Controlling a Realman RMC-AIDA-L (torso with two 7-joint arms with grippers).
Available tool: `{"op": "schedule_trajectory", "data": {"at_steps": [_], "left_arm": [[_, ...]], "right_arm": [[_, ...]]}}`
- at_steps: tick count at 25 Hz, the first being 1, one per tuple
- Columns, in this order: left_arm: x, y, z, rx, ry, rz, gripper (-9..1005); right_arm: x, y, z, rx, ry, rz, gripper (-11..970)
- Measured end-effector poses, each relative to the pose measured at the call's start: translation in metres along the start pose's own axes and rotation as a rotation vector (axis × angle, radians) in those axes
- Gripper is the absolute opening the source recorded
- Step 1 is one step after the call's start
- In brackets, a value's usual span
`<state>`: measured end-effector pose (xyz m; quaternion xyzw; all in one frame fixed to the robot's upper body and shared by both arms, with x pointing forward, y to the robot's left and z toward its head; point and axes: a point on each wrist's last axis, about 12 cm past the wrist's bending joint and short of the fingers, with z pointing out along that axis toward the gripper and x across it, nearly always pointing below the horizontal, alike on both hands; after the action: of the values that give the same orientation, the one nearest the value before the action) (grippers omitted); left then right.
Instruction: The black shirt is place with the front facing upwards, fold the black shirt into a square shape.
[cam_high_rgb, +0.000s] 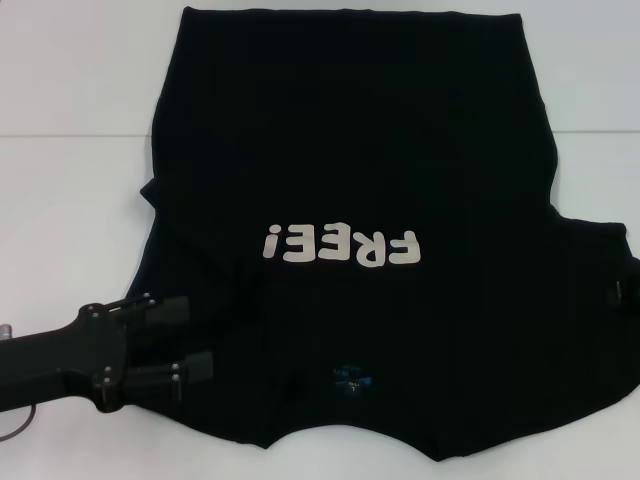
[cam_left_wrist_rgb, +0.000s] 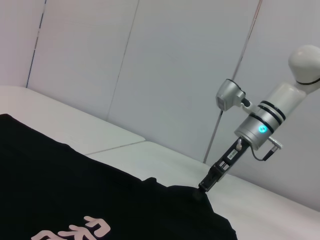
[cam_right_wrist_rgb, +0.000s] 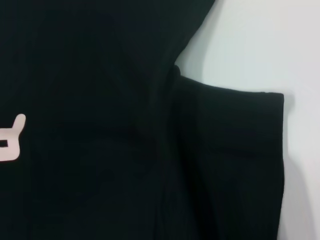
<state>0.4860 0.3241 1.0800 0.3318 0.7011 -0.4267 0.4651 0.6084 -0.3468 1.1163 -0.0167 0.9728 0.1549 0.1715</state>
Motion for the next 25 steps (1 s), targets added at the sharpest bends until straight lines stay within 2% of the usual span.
{"op": "schedule_trajectory", "data": {"at_steps": [5, 16, 21, 25], "left_arm": [[-0.0001, 0.0002, -0.0002, -0.002, -0.001, 0.01, 870], [-0.0002, 0.0009, 0.0001, -0.007, -0.001, 0.01, 869], [0.0003, 0.0021, -0.0002, -0.018, 0.001, 0.009, 869], [0.0005, 0.0021, -0.0003, -0.019, 0.001, 0.009, 869]], "right_arm": [[-0.0009, 0.0018, 0.0037, 0.009, 0.012, -0.007, 766], [-0.0027, 0.0023, 0.0031, 0.02, 0.008, -0.017, 312], [-0.0036, 0.0019, 0.0019, 0.018, 0.001, -0.016, 75], [-0.0048, -0.0009, -0.002, 0.018, -0.018, -0.012, 34]]}}
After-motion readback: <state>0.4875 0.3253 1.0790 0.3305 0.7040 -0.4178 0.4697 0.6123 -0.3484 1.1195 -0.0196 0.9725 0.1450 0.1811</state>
